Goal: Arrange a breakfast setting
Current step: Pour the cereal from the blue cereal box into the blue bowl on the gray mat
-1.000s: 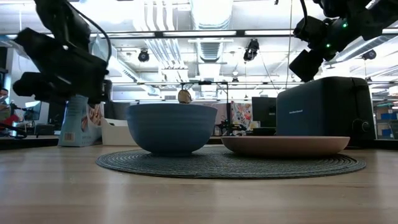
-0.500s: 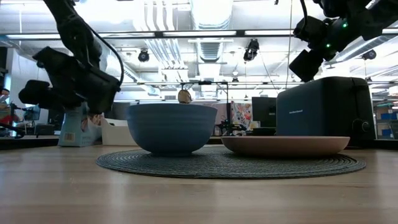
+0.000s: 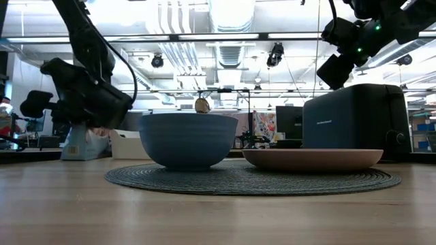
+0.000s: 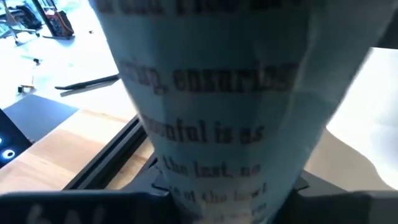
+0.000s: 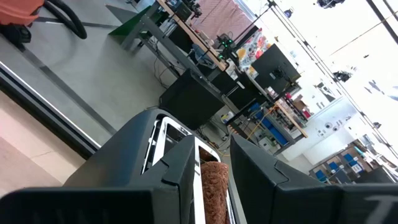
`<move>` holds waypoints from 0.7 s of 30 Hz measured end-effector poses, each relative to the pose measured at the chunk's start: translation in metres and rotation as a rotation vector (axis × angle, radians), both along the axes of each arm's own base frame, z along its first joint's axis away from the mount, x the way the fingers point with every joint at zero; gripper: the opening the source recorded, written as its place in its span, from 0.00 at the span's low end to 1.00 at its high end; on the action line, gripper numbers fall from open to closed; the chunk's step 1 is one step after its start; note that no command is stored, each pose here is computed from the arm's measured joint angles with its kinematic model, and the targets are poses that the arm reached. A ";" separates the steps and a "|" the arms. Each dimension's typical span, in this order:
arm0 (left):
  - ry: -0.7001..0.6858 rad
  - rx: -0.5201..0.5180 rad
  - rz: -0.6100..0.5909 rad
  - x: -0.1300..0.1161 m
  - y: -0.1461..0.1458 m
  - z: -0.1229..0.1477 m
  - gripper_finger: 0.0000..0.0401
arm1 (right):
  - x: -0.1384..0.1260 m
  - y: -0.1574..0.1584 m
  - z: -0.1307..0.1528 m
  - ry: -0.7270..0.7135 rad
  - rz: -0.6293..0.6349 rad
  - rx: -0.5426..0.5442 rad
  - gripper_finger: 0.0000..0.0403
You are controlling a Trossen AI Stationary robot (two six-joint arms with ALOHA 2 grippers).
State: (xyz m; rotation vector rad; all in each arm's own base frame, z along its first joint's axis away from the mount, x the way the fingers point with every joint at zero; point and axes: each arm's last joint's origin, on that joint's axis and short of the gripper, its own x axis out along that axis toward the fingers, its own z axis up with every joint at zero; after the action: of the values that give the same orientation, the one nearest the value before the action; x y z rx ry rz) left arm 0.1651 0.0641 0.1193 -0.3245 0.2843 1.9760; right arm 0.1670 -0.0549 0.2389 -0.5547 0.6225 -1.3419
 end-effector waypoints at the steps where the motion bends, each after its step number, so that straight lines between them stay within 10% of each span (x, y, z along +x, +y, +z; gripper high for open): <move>1: -0.007 0.000 0.002 0.000 0.000 0.000 0.27 | 0.000 0.000 0.000 0.000 0.000 0.000 0.23; 21: -0.034 -0.259 -0.040 0.025 -0.060 0.048 0.28 | 0.000 0.000 0.000 0.000 0.000 0.000 0.23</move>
State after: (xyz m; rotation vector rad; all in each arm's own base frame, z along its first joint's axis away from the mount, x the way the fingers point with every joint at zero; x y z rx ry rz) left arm 0.1896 0.0046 0.1672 -0.5138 0.5229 1.8939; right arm 0.1670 -0.0549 0.2389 -0.5547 0.6225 -1.3419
